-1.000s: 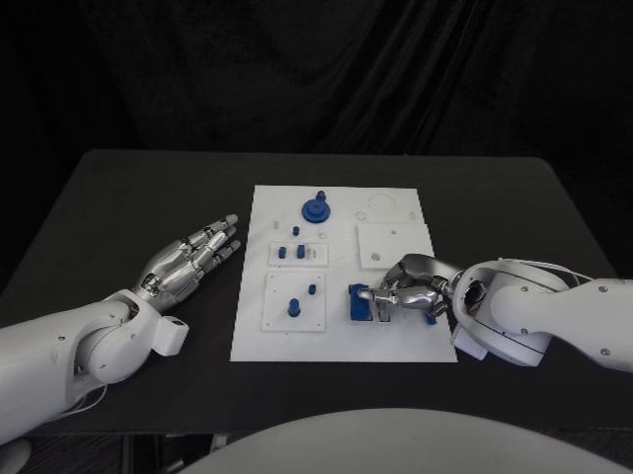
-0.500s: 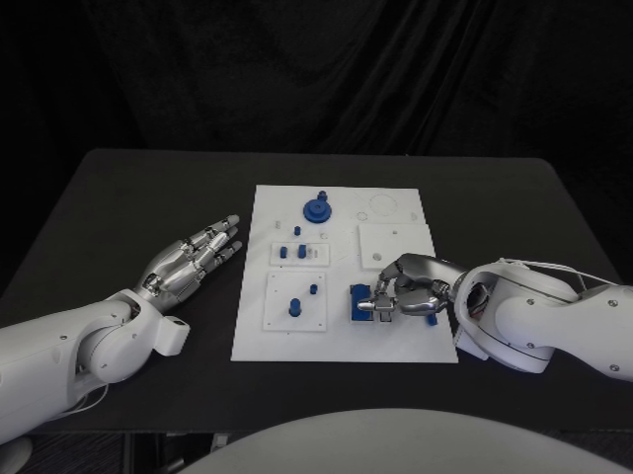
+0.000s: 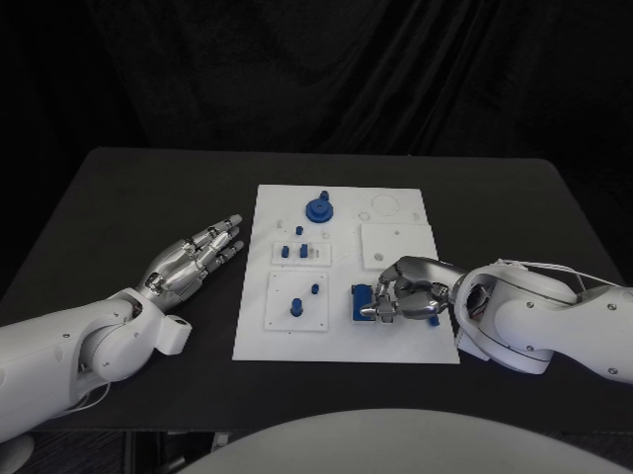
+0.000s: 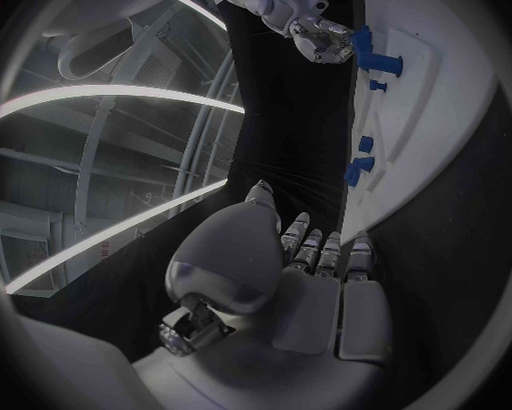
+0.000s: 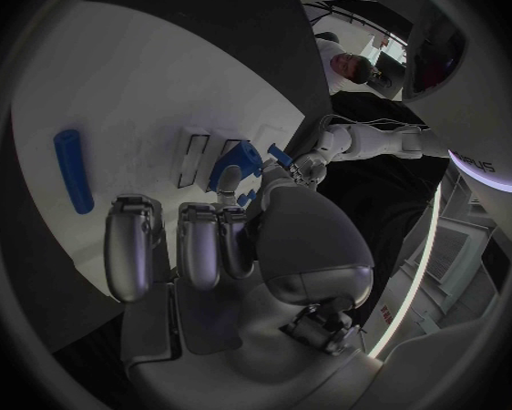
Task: Assemble the parts on the task board
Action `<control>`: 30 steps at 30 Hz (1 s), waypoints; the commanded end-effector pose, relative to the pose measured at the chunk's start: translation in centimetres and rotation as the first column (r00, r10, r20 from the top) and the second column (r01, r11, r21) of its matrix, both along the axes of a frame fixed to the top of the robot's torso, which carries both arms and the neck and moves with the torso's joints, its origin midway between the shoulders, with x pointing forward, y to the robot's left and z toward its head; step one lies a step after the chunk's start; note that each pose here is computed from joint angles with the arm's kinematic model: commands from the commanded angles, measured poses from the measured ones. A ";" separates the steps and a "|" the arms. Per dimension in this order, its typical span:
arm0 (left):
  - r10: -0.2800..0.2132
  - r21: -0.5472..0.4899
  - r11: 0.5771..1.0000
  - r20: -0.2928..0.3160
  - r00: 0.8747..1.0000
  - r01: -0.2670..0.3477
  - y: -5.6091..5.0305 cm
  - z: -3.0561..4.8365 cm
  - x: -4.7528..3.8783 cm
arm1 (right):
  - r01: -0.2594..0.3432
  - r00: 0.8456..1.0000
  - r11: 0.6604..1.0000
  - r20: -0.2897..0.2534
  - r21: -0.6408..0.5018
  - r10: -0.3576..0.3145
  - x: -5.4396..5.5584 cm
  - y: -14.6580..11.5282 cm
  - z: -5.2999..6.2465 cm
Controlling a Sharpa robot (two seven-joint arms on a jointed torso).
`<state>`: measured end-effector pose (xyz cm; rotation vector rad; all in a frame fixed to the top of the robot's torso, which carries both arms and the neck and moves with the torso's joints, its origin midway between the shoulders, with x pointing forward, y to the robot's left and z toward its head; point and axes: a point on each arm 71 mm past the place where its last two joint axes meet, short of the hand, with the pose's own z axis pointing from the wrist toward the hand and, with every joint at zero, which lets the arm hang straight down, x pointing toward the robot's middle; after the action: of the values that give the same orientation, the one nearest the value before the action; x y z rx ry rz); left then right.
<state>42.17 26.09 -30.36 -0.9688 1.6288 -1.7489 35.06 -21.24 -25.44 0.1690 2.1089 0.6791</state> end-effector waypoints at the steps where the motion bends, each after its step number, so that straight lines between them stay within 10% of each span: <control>1: -0.002 -0.045 0.999 0.037 0.999 0.004 -0.1 0.38 -0.06 | -0.012 1.000 1.000 -0.006 -0.017 0.012 -0.1 0.0 -0.2; 30: -0.004 -0.044 0.999 0.032 0.999 0.005 -0.1 0.34 -0.10 | -0.027 0.999 0.999 -0.040 -0.043 0.025 0.1 -0.3 -1.2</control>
<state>42.12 26.14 -30.37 -0.9702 1.6305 -1.7523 35.29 -21.56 -26.39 0.1500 2.1411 0.6601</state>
